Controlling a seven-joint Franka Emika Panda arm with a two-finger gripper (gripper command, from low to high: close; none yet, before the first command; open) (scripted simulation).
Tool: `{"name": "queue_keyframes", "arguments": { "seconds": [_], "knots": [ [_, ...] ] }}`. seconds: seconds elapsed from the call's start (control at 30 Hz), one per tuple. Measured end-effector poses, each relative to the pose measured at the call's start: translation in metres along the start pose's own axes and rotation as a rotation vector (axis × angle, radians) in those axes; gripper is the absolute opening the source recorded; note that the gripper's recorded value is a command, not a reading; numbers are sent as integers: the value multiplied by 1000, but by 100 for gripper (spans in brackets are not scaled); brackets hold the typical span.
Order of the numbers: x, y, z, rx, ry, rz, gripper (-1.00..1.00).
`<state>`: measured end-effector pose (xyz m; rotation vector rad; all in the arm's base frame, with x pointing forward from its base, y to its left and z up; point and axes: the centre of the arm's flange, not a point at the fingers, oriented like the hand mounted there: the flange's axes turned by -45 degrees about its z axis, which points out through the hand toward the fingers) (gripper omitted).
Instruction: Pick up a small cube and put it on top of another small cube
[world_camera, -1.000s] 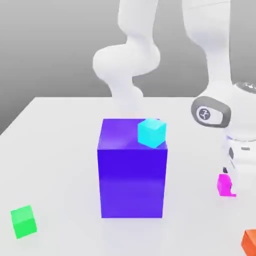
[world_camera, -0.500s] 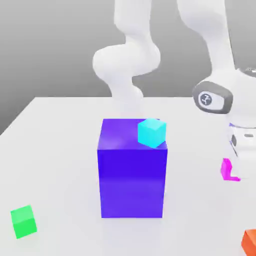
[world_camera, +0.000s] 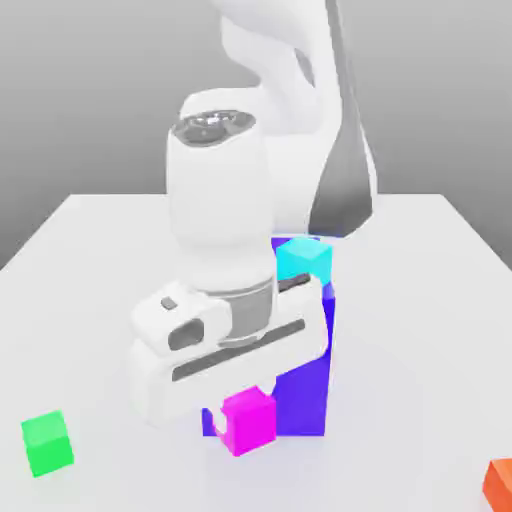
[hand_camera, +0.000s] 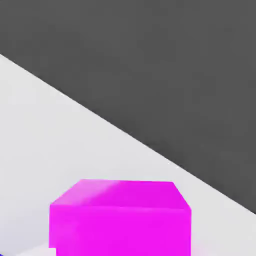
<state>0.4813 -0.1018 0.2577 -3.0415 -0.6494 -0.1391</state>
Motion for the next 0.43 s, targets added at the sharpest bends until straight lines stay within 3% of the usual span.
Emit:
{"name": "queue_keyframes", "arguments": {
  "seconds": [0.17,0.3,0.33,0.43],
  "knots": [
    [-96,97,3,-18,-61,224,-100],
    [-132,121,53,-22,-89,281,-100],
    [-134,121,61,-21,-90,283,100],
    [-134,121,61,-21,-90,283,100]
  ]
}}
